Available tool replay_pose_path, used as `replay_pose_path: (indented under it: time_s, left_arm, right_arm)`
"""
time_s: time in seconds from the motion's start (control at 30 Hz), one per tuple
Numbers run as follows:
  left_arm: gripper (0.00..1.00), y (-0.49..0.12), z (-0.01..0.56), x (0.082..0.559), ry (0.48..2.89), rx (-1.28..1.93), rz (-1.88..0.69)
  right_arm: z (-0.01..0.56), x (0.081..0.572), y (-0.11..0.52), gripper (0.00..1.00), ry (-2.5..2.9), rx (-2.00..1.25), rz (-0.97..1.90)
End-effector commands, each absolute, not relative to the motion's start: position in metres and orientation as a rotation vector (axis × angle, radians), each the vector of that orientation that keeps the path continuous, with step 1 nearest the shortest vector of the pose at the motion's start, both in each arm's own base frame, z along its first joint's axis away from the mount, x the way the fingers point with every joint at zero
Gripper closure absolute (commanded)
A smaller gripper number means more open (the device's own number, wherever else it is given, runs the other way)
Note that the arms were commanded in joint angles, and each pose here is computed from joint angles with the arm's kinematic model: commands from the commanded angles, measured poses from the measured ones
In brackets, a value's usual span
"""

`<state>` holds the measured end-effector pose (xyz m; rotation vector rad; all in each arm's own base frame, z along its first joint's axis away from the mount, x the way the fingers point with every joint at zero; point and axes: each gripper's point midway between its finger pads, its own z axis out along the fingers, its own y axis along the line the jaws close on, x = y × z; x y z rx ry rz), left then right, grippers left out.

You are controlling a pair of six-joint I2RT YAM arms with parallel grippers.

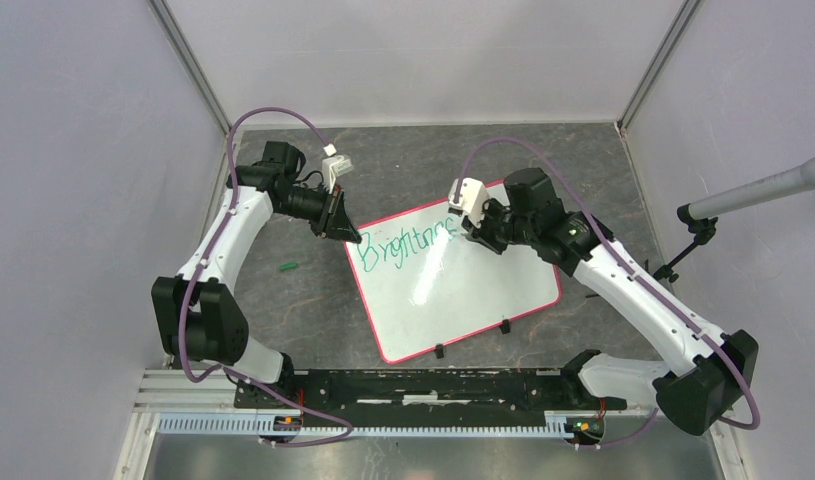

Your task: Write a sentence on the whiteboard

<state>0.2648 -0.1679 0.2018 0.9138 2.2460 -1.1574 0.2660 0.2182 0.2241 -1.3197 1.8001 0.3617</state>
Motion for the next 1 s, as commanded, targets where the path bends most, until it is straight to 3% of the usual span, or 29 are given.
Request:
replay_pose_path:
  time_s: [0.0, 0.5, 0.97]
  left_arm:
    - [0.98, -0.168, 0.199, 0.271, 2.234, 0.934, -1.132]
    - [0.98, -0.168, 0.2, 0.269, 2.232, 0.935, -1.126]
    - [0.98, -0.167, 0.198, 0.27, 2.238, 0.936, -1.119]
  right_arm:
    - [0.262, 0.278, 0.211, 1.0, 1.734, -1.233, 0.345]
    - [0.262, 0.303, 0.199, 1.0, 1.76, -1.162, 0.26]
    - [0.24, 0.295, 0.207, 1.0, 1.794, -1.233, 0.334]
